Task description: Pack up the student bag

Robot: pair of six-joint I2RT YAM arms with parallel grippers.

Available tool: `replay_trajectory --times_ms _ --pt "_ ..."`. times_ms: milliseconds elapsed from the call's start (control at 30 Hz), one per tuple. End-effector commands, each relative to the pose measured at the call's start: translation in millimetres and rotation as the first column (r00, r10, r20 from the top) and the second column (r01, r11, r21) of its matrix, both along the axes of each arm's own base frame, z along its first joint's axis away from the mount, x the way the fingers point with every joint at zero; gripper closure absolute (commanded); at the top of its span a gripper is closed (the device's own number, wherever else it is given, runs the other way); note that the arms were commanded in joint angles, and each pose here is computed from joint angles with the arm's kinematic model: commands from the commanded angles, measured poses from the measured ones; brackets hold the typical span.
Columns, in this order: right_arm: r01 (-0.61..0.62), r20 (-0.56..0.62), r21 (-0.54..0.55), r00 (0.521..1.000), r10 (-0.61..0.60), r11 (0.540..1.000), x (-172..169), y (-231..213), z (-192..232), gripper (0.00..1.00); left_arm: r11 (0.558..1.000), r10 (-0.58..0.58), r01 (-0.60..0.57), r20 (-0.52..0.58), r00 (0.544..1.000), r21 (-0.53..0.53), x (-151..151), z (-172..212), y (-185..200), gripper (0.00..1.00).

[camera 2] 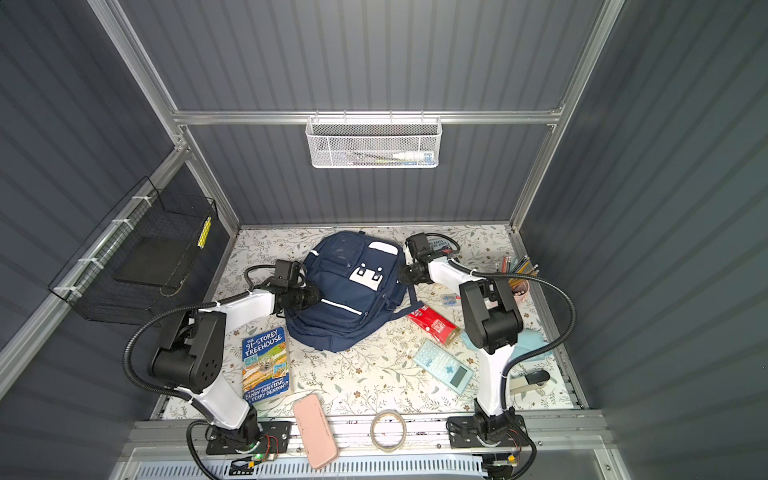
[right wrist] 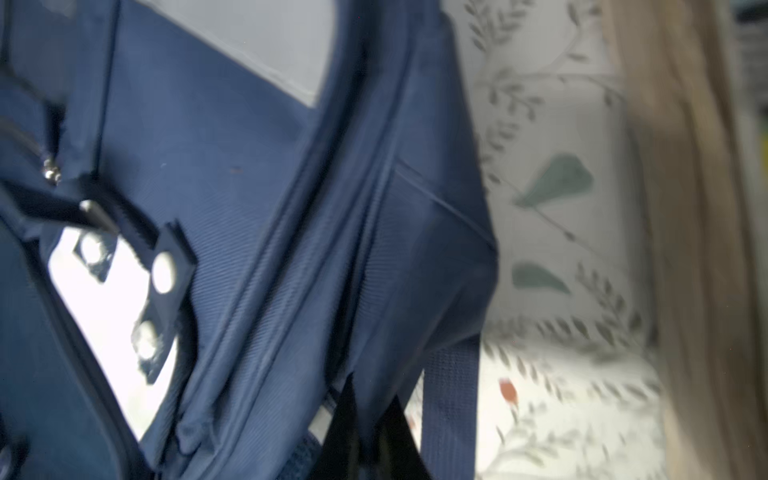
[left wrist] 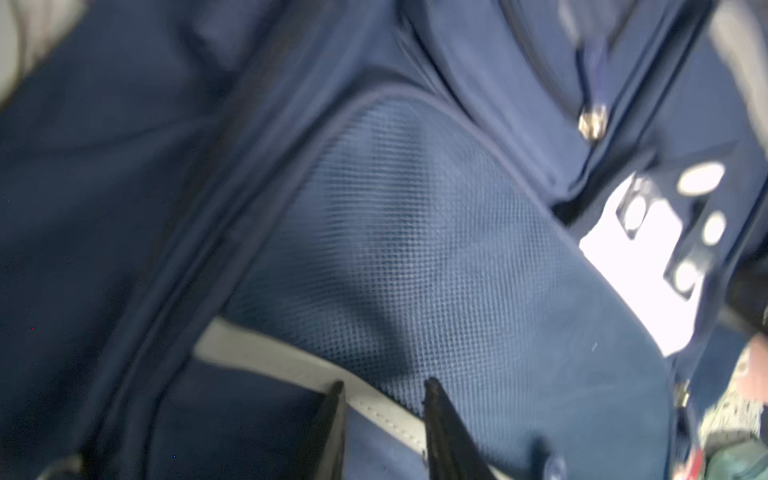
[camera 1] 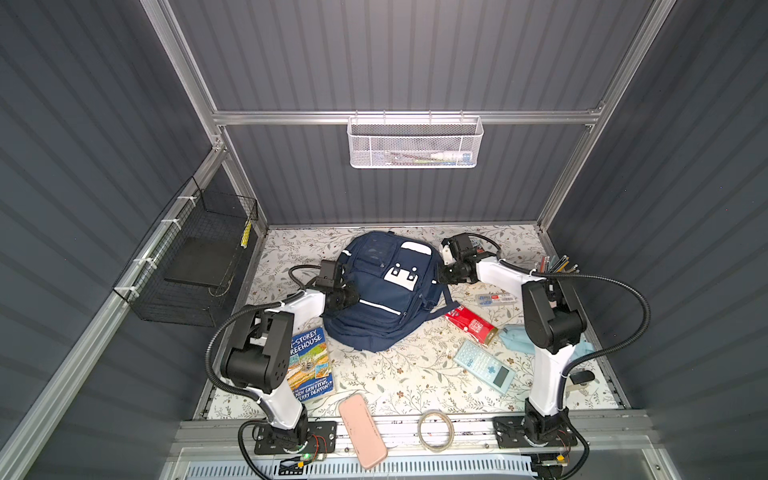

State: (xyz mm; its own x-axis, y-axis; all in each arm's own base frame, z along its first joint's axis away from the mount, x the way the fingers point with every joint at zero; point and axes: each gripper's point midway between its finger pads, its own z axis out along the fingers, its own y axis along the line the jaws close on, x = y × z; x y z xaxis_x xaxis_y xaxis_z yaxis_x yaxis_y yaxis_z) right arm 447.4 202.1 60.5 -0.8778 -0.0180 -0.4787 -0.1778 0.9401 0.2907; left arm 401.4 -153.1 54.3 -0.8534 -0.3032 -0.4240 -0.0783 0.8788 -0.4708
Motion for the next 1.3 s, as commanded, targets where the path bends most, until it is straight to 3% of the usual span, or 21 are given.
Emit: replay_trajectory --times_ms 0,133,233,267,367,500,533,600,667,733,867,1033,1267 --pt "0.026 -0.051 0.078 0.998 -0.022 0.997 -31 6 7 0.91 1.0 -0.016 0.016 -0.052 0.999 -0.005 9 -42 -9 0.68" --pt "0.032 -0.043 0.122 0.999 -0.027 0.992 -48 12 16 0.93 0.999 -0.02 0.019 -0.034 0.999 -0.03 27 -42 -19 0.71" --pt "0.0 -0.01 0.094 1.0 0.001 0.996 -59 18 23 0.84 0.999 -0.016 0.017 0.013 1.0 -0.032 39 -19 -22 0.7" --pt "-0.009 0.008 0.066 1.0 0.009 0.998 -62 18 24 0.8 0.999 -0.011 0.012 0.038 0.999 -0.033 42 -7 -21 0.69" --pt "-0.097 0.039 0.042 0.995 0.096 0.994 -73 18 31 0.5 1.0 -0.016 0.016 0.096 0.995 0.001 49 29 -17 0.62" --pt "-0.265 0.165 -0.115 0.945 0.282 0.957 -81 7 49 0.34 0.999 -0.024 0.029 0.163 0.986 -0.024 41 78 -17 0.4" --pt "-0.323 0.198 -0.156 0.916 0.35 0.934 -82 7 54 0.32 0.998 -0.023 0.032 0.176 0.984 -0.048 35 87 -18 0.32" --pt "-0.485 0.245 -0.228 0.811 0.532 0.844 -92 14 60 0.28 0.994 -0.015 0.036 0.193 0.981 -0.106 19 102 -21 0.06" --pt "-0.542 0.26 -0.302 0.745 0.615 0.784 -93 14 62 0.28 0.989 -0.016 0.044 0.195 0.981 -0.142 3 111 -21 0.01" --pt "-0.565 0.264 -0.329 0.715 0.648 0.757 -92 14 65 0.28 0.983 -0.014 0.048 0.185 0.983 -0.179 -15 116 -21 0.07" --pt "-0.649 0.252 -0.407 0.597 0.762 0.643 -96 29 57 0.3 0.968 -0.034 0.072 0.156 0.987 -0.242 -56 118 -31 0.23" --pt "-0.73 0.155 -0.503 0.451 0.879 0.463 -101 40 40 0.33 0.959 -0.06 0.095 0.136 0.989 -0.268 -100 116 -47 0.31" --pt "-0.793 0.04 -0.501 0.378 0.925 0.346 -114 39 4 0.36 0.954 -0.044 0.077 0.116 0.992 -0.289 -116 102 -45 0.38"
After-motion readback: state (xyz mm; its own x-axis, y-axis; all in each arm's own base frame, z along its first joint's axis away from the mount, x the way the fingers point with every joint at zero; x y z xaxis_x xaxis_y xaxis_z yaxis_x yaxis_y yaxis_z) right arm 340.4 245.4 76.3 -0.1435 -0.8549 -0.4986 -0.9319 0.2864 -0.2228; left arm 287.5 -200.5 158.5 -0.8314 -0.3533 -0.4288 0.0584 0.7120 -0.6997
